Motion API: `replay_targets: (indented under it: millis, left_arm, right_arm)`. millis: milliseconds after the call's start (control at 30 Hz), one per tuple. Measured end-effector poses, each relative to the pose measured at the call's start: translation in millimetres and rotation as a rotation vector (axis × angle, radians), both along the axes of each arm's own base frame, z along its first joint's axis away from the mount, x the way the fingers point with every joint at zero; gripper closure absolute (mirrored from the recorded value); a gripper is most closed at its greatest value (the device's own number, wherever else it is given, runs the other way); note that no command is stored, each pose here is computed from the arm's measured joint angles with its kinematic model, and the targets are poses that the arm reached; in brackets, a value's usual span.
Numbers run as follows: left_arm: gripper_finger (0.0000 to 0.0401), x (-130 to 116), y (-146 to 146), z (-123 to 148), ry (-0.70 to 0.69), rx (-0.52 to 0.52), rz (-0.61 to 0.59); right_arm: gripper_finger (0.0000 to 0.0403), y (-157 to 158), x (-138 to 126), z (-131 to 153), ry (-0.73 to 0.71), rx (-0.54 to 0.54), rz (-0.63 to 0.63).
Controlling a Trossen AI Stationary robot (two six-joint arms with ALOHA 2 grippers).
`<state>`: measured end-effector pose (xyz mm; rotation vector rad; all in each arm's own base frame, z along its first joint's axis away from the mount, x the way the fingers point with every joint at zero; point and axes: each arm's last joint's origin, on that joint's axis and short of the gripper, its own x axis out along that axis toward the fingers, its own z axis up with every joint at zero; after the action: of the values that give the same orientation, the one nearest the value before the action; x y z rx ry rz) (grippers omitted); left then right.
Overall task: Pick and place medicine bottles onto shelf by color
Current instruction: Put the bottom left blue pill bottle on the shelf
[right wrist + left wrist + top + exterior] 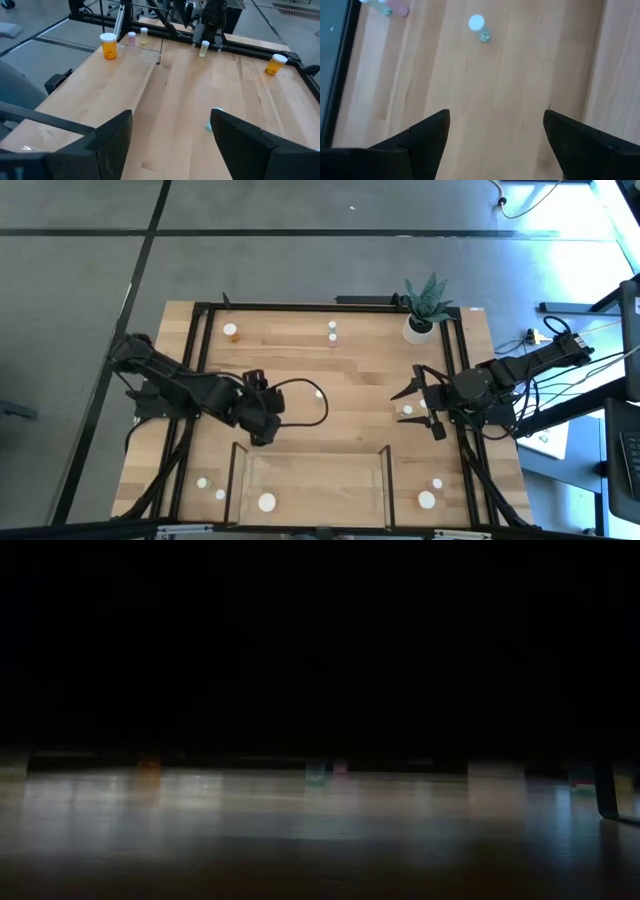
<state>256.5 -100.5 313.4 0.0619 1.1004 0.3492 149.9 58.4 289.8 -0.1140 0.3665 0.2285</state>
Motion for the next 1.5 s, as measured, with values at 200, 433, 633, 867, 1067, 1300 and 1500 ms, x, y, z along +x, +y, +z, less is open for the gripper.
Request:
replay_targets:
  millis: [200,433,633,867,1067,1300,1500]
  left_arm:
    - [0.0086,-7.7,4.1,-2.2,-0.065,-0.016,0.007]
    - [0.0086,-6.3,7.9,-1.1,-0.093,0.039,0.02]
    - [0.0086,-2.8,16.7,-0.9,-0.086,0.057,0.026]
    - [0.0086,0.9,29.3,-0.9,-0.075,0.071,0.054]
    - [0.0086,1.6,33.7,-1.2,-0.061,0.08,0.056]
    - [0.0086,-0.7,32.6,-1.4,-0.044,0.085,0.047]
    - [0.0086,-1.6,32.3,-1.7,-0.036,0.086,0.044]
  right_arm:
    - [0.0131,-0.4,2.0,4.5,-0.044,0.041,-0.052]
    - [0.0131,-1.2,13.0,4.2,-0.094,-0.032,-0.211]
    - [0.0131,-2.4,41.0,-4.0,-0.105,-0.219,-0.369]
    - [0.0131,-13.1,89.9,5.2,0.021,-0.264,-0.418]
    - [0.0131,-30.3,133.3,-0.1,0.218,-0.182,-0.281]
    - [0.0131,-53.1,173.3,-24.9,0.369,-0.122,-0.234]
    - [0.0131,-65.9,197.3,-48.6,0.445,-0.118,-0.22]
